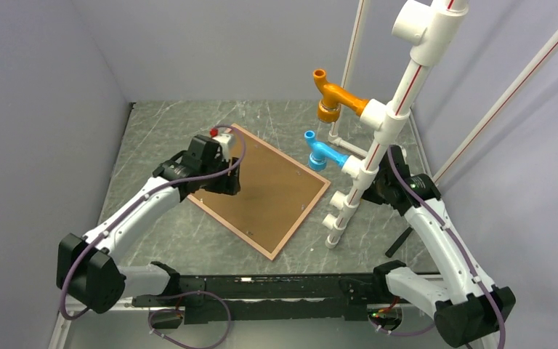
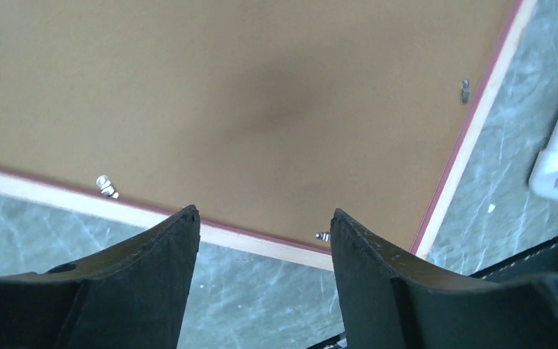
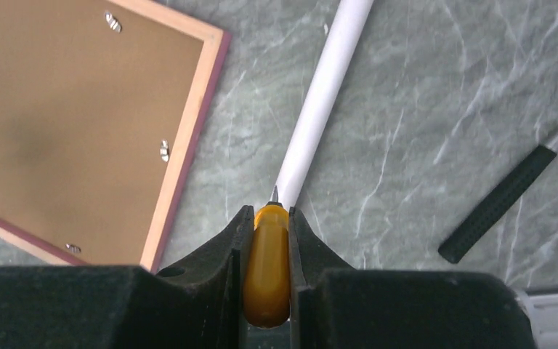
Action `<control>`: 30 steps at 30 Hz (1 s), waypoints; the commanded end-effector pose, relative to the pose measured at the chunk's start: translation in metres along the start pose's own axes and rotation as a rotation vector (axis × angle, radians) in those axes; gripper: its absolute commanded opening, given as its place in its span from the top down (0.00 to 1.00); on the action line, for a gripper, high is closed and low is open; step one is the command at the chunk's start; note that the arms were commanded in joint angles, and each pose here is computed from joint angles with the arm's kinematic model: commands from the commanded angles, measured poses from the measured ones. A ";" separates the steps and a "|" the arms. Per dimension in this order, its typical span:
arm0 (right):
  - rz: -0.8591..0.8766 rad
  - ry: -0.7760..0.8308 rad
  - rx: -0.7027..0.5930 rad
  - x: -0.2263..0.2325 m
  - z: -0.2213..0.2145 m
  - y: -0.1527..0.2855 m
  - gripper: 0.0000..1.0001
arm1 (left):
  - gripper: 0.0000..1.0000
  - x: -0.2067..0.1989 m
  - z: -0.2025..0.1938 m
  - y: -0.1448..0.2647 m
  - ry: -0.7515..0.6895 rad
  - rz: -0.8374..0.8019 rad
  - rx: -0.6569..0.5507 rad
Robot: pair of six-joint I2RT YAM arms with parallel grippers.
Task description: Take the photo out of the frame
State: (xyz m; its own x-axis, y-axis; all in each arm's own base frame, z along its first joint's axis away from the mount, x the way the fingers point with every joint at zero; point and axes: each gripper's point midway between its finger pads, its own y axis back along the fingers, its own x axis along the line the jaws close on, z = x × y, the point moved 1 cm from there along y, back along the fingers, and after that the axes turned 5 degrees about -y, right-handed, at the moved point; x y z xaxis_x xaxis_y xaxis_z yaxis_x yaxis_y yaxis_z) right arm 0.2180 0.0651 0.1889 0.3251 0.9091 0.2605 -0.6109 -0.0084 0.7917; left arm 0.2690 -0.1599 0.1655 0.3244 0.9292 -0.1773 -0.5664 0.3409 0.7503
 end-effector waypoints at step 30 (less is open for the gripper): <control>0.143 0.045 -0.019 0.002 0.000 -0.004 1.00 | 0.59 -0.189 -0.082 -0.116 -0.141 0.128 0.034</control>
State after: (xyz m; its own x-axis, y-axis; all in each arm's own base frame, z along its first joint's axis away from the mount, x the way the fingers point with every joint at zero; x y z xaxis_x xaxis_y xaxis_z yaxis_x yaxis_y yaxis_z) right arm 0.2177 0.0634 0.1843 0.2297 0.9160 0.3288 -0.6503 -0.1069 0.7521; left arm 0.1960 -0.3652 0.0498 0.4557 0.8894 -0.0362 -0.4986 0.2887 0.8173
